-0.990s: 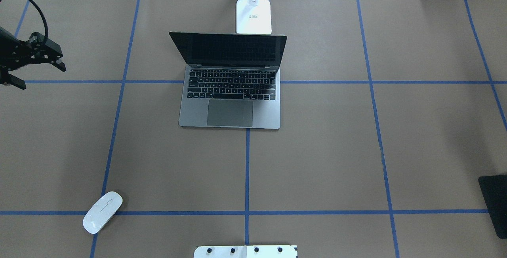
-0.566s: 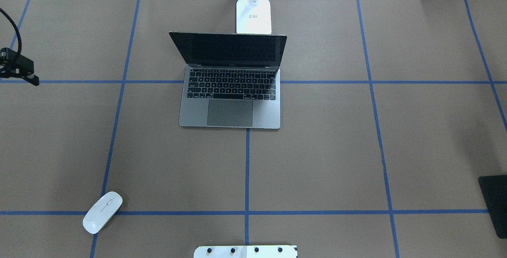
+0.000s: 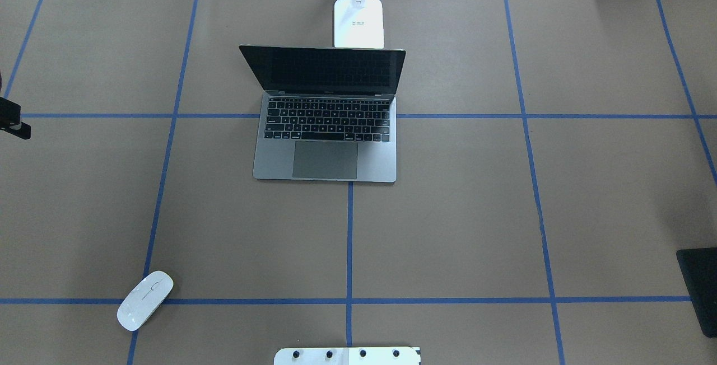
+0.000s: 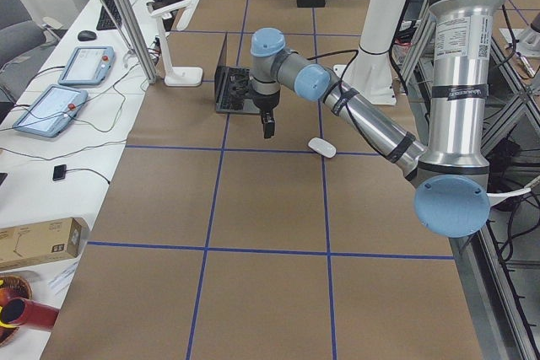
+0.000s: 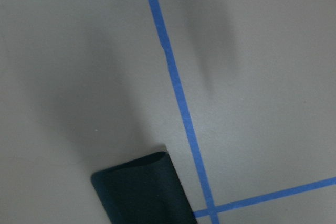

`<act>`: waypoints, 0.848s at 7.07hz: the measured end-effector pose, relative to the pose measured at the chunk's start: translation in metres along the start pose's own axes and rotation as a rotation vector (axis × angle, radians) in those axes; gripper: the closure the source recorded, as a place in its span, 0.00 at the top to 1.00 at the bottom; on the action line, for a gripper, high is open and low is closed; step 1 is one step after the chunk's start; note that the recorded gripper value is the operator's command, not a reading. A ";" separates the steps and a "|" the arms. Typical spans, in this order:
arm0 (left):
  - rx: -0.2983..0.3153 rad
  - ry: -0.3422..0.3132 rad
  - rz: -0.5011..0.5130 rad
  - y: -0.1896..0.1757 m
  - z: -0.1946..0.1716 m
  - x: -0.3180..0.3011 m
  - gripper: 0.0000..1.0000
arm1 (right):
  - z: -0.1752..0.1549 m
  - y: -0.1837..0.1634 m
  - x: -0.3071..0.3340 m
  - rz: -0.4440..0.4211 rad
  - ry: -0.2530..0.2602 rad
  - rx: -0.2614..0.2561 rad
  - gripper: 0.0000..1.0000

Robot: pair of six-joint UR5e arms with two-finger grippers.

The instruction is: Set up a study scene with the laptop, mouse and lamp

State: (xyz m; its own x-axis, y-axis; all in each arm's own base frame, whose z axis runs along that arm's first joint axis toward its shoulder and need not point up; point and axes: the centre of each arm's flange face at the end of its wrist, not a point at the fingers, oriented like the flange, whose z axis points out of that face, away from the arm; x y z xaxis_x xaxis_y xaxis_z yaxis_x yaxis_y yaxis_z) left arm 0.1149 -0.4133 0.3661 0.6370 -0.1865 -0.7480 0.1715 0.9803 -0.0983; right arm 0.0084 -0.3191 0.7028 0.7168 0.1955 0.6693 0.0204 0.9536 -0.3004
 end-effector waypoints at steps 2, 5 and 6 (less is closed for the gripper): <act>-0.002 0.000 0.025 0.007 -0.003 -0.004 0.99 | 0.039 0.004 0.027 -0.047 -0.075 -0.015 1.00; -0.008 -0.005 0.061 0.010 -0.001 -0.011 0.99 | 0.049 0.009 0.023 -0.068 -0.211 -0.042 1.00; -0.006 -0.004 0.064 0.010 -0.002 -0.011 0.99 | 0.051 0.010 0.021 -0.077 -0.243 -0.054 1.00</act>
State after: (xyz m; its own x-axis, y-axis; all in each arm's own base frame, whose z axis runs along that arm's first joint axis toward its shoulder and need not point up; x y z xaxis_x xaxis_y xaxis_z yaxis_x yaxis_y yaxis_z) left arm 0.1079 -0.4017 0.3716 0.6498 -0.1233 -0.7500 0.1258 0.9906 -0.0538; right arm -0.0121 -0.2940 0.7483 0.5237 0.1787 0.8329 0.1101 0.9554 -0.2741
